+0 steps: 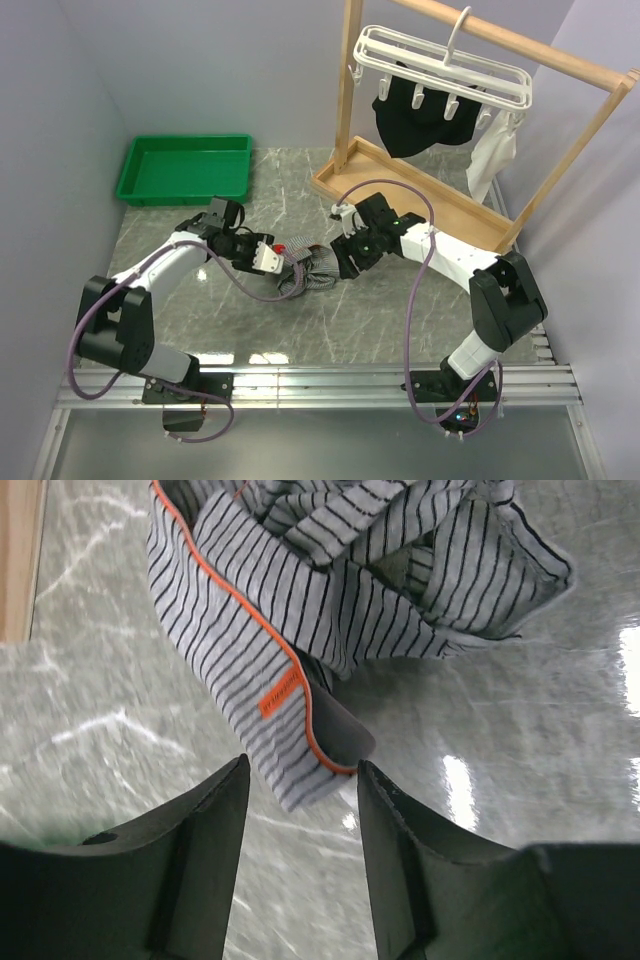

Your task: Clip the underwear to the hanger

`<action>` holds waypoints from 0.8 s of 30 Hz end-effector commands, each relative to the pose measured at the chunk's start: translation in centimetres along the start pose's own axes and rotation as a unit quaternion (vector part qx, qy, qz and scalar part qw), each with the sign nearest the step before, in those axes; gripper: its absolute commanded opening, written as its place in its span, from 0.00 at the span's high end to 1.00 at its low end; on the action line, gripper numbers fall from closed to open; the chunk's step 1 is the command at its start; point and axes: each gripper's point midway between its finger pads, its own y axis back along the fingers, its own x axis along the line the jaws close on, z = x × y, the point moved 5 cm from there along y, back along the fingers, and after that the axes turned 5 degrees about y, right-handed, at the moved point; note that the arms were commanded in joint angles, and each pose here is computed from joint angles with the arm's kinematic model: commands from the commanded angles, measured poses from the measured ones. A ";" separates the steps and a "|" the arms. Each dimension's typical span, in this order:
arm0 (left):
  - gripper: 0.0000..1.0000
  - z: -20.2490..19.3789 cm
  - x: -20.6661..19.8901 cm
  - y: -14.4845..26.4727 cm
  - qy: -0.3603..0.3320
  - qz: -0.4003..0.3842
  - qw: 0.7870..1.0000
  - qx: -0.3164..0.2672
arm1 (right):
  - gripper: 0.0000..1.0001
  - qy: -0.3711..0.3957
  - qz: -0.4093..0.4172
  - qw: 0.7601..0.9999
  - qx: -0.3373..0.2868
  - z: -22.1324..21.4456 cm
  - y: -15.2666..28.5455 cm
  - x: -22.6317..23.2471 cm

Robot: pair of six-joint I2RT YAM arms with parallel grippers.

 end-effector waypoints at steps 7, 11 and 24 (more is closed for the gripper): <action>0.62 -0.6 0.5 -1.6 -0.052 -0.046 0.997 0.020 | 0.33 0.016 -0.018 0.999 -0.033 2.1 1.2 -0.5; 0.92 0.5 1.7 -0.8 -0.038 -0.028 0.999 0.010 | 0.33 0.011 -0.025 0.999 -0.041 2.2 1.8 -1.0; 1.00 12.3 8.9 9.9 0.050 0.118 0.984 -0.124 | 0.32 0.006 -0.051 0.993 -0.108 3.6 4.7 -2.1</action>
